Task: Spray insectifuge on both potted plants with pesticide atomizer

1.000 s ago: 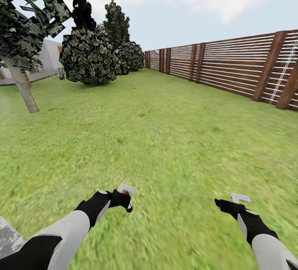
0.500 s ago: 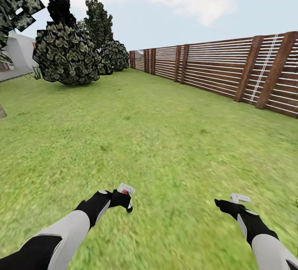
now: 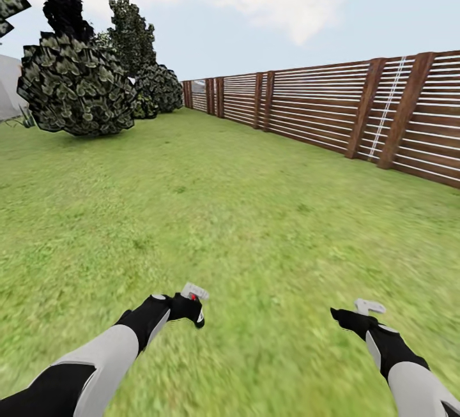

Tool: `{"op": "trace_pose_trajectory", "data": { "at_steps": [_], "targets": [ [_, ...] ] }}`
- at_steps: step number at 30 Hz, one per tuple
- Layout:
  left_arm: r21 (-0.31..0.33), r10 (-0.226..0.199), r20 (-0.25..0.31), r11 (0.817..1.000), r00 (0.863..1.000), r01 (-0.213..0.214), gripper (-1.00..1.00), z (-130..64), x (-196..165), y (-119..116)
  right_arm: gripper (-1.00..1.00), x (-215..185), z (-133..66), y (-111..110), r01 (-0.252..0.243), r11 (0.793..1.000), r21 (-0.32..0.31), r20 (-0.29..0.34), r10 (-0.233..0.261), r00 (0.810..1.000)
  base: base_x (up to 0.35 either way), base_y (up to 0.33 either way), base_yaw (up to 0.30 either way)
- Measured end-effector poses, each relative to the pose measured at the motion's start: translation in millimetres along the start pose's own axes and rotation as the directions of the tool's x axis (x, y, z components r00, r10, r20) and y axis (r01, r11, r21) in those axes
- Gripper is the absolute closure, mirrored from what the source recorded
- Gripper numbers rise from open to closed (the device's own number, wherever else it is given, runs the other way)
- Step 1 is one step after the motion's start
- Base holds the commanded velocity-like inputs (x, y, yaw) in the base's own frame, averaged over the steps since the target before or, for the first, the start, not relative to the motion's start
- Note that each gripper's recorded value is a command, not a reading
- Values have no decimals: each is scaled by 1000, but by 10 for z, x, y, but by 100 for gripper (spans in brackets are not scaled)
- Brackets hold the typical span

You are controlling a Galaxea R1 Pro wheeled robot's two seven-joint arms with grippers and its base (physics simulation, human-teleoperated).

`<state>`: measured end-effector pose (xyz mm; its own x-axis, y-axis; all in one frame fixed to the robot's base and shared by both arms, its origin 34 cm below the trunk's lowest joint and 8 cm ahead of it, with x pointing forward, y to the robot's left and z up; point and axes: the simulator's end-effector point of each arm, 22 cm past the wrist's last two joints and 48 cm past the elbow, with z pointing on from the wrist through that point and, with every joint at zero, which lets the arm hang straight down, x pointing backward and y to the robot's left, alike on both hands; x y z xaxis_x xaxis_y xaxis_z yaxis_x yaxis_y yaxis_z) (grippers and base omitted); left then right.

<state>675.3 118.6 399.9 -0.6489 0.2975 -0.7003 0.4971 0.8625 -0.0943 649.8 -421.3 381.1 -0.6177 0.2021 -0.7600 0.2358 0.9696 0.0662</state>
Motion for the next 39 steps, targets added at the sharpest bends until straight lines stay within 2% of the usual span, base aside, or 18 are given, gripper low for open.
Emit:
{"op": "trace_pose_trajectory", "data": {
  "at_steps": [10, 39],
  "targets": [
    [-1, 0, 1, 1000, 1000, 0, 100, -4, -8, 2, -100, -2, -3, 1, 0, 1000, 0, 0, 0, 1000, 339, 0, -59],
    [-6, 6, 14, 1000, 1000, -6, 100, -58, -82, 5, -100, -78, -42, 15, -3, 1000, -4, 15, 3, 1000, 339, 0, -246]
  ]
}}
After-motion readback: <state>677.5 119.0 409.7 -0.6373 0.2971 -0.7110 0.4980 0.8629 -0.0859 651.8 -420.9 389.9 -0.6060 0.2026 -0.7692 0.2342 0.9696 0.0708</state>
